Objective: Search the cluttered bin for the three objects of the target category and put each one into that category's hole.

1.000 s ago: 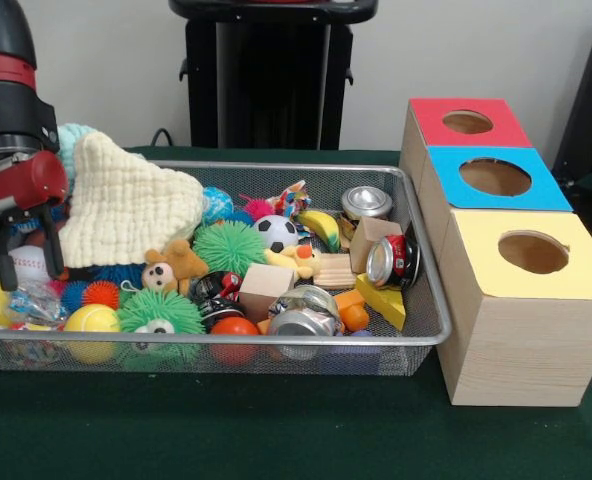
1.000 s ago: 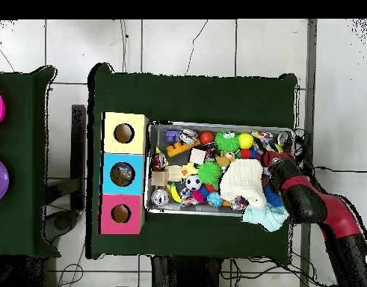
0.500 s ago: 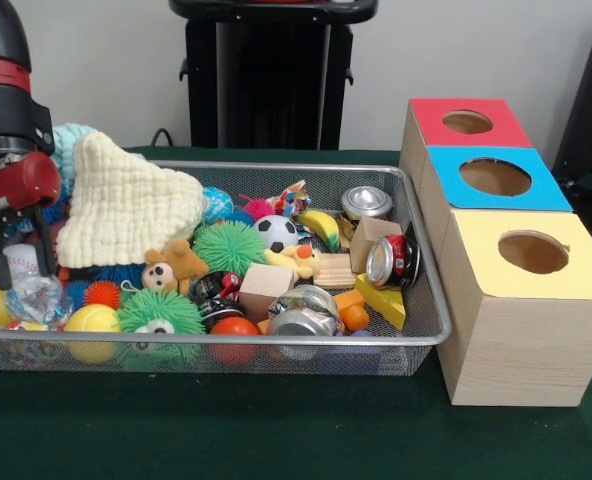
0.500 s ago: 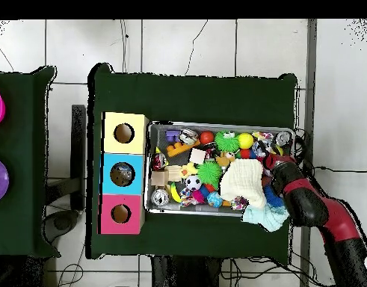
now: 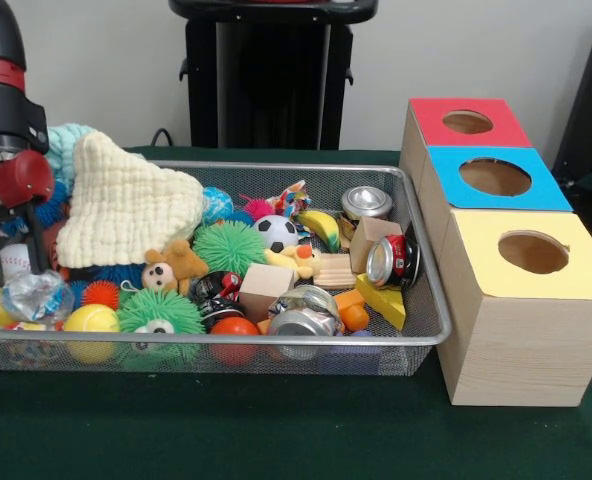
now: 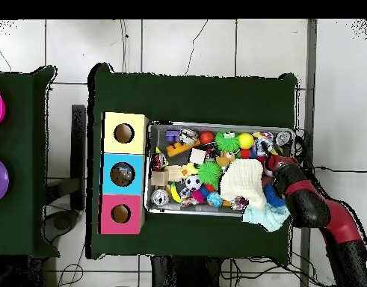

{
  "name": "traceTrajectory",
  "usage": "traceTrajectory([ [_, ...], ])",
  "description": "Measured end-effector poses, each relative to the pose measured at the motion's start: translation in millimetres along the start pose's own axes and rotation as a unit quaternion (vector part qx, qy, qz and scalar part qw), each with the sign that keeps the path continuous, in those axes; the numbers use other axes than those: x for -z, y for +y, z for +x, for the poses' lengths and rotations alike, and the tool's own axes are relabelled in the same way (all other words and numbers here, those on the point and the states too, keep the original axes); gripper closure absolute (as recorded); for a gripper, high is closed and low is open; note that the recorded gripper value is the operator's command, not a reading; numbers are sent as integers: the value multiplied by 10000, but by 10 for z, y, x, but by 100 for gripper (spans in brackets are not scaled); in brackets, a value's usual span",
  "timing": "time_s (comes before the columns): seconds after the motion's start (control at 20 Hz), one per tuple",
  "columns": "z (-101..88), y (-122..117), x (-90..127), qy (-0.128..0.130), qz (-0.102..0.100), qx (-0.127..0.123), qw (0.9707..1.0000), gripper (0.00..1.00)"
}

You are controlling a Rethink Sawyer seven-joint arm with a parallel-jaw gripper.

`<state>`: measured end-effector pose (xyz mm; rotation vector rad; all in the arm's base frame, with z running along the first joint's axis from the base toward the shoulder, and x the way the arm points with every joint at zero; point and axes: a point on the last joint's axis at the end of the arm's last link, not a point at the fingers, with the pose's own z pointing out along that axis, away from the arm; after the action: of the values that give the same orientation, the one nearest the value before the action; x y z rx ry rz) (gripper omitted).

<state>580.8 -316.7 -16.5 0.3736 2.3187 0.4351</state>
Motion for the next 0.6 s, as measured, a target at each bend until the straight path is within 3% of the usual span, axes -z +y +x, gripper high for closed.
traceTrajectory([
  [0.6,-20,-38,32,-41,9,-40,10000,0],
])
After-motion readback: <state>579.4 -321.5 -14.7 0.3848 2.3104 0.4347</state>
